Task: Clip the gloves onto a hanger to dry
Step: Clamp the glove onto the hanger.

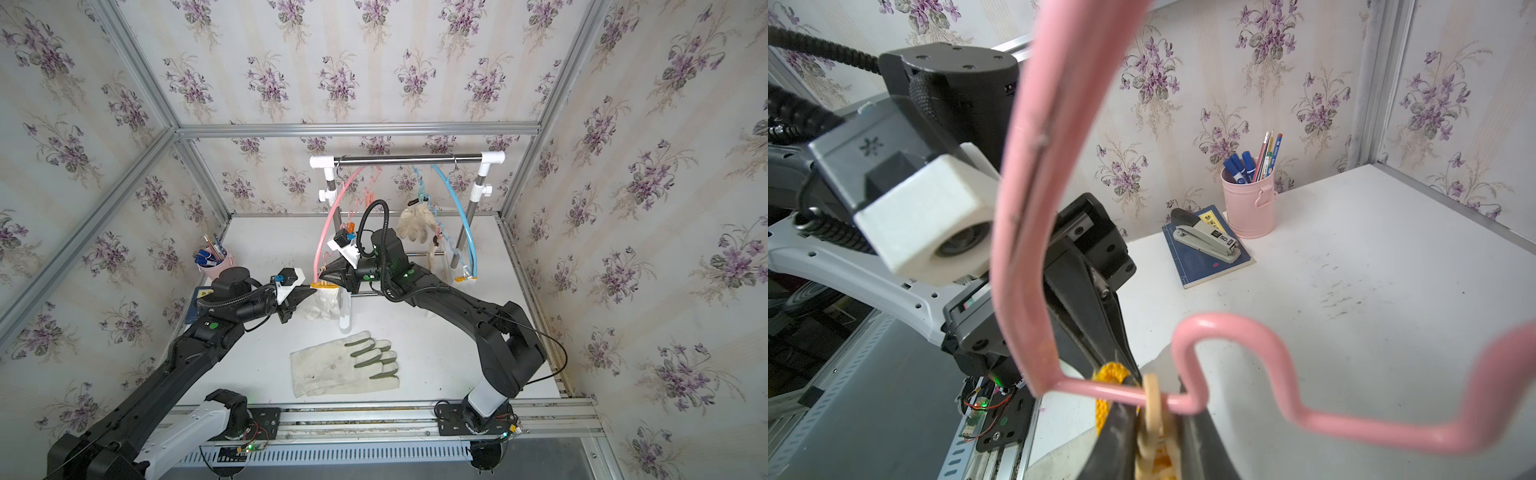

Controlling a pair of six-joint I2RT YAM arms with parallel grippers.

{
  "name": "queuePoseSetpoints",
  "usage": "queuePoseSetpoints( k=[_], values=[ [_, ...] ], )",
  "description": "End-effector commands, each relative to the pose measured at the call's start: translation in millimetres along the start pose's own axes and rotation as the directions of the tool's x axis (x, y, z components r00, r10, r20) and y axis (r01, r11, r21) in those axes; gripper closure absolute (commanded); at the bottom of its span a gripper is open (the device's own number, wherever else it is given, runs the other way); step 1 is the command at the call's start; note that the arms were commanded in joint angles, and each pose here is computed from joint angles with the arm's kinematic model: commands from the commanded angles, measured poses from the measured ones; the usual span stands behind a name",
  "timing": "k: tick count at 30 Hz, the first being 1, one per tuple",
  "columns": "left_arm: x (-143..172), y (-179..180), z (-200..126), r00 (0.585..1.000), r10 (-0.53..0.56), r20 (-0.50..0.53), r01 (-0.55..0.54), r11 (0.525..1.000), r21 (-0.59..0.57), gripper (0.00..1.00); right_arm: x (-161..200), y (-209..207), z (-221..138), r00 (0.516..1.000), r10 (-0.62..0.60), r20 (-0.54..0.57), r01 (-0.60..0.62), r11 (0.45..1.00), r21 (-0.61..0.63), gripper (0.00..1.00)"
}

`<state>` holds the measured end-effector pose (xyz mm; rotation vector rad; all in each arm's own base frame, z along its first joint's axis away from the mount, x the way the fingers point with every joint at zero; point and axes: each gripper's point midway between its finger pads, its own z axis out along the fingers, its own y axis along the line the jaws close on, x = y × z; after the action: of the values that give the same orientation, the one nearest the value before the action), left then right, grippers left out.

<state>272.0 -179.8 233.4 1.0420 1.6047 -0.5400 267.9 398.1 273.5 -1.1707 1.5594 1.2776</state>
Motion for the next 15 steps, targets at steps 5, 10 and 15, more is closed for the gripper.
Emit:
queuePoseSetpoints(
  k=[5, 10, 15],
  values=[
    [-17.6, 6.1, -0.5, 0.998, 0.028, 0.058, -0.027, 1.000, -0.016, 1.00, -0.4, 3.6, -1.5, 1.000, -0.016, -0.004, 0.016, 1.000, -0.004, 0.71],
    [-14.7, 3.8, -1.5, 0.998, 0.027, 0.049, -0.026, 1.000, -0.012, 1.00, -2.4, 1.9, -2.9, 0.999, -0.033, -0.004, 0.033, 0.999, 0.015, 0.49],
    [-10.4, 1.6, -2.4, 0.999, 0.023, 0.040, -0.022, 1.000, -0.011, 1.00, -5.0, -0.1, -3.5, 0.999, -0.042, -0.003, 0.043, 0.999, 0.031, 0.43]
  ],
)
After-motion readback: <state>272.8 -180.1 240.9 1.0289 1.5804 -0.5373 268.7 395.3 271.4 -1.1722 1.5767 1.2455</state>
